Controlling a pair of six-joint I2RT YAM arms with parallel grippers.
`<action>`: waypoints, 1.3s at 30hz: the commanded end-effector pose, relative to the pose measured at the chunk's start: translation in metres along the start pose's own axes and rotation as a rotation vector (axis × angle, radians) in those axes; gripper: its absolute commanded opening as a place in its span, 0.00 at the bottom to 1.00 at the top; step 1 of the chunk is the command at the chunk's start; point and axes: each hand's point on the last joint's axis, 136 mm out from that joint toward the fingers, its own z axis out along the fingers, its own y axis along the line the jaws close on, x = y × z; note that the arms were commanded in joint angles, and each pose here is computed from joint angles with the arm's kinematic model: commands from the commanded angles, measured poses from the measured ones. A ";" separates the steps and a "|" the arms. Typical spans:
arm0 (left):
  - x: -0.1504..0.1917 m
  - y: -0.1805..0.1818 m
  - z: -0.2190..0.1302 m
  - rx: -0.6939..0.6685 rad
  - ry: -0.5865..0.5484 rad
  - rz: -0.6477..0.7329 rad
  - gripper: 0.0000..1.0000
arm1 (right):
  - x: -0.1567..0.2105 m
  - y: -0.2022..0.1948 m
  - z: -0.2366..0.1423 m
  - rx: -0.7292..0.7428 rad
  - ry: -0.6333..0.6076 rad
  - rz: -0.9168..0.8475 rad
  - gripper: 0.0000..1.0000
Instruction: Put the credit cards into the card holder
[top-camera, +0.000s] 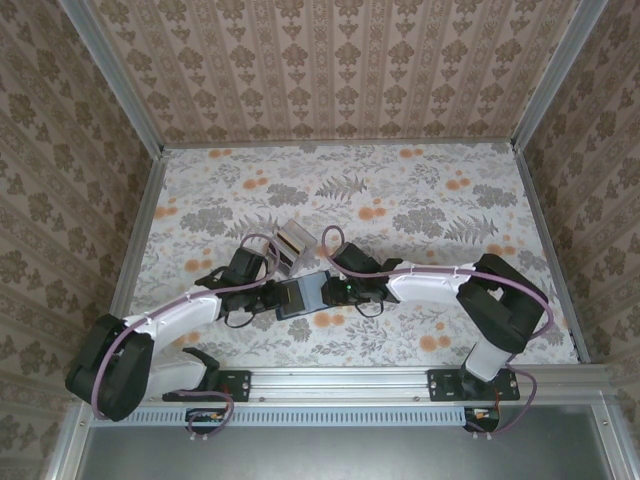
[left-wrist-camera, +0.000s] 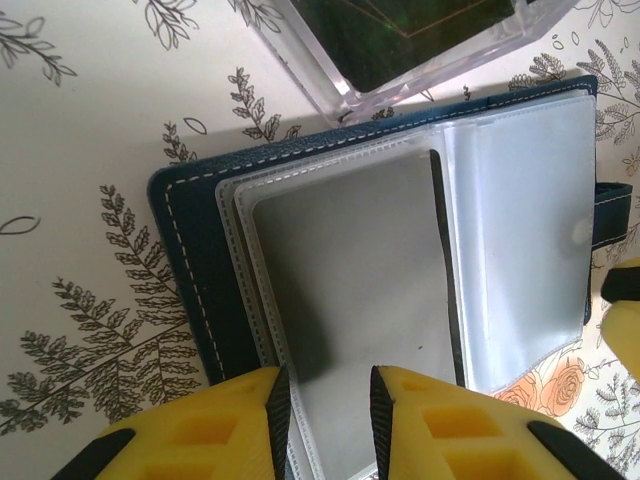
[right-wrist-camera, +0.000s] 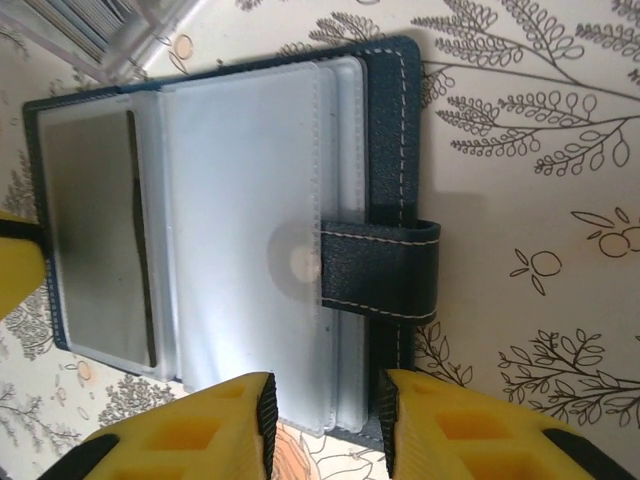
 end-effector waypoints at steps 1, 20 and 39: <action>-0.004 -0.004 0.002 0.009 -0.015 -0.001 0.30 | -0.004 0.009 0.004 -0.029 0.002 -0.023 0.34; -0.003 -0.012 0.006 0.010 0.005 0.020 0.30 | -0.007 0.009 0.002 -0.014 0.002 -0.022 0.31; 0.000 -0.006 0.008 -0.004 -0.004 0.018 0.28 | -0.015 0.011 0.000 -0.021 -0.021 -0.016 0.34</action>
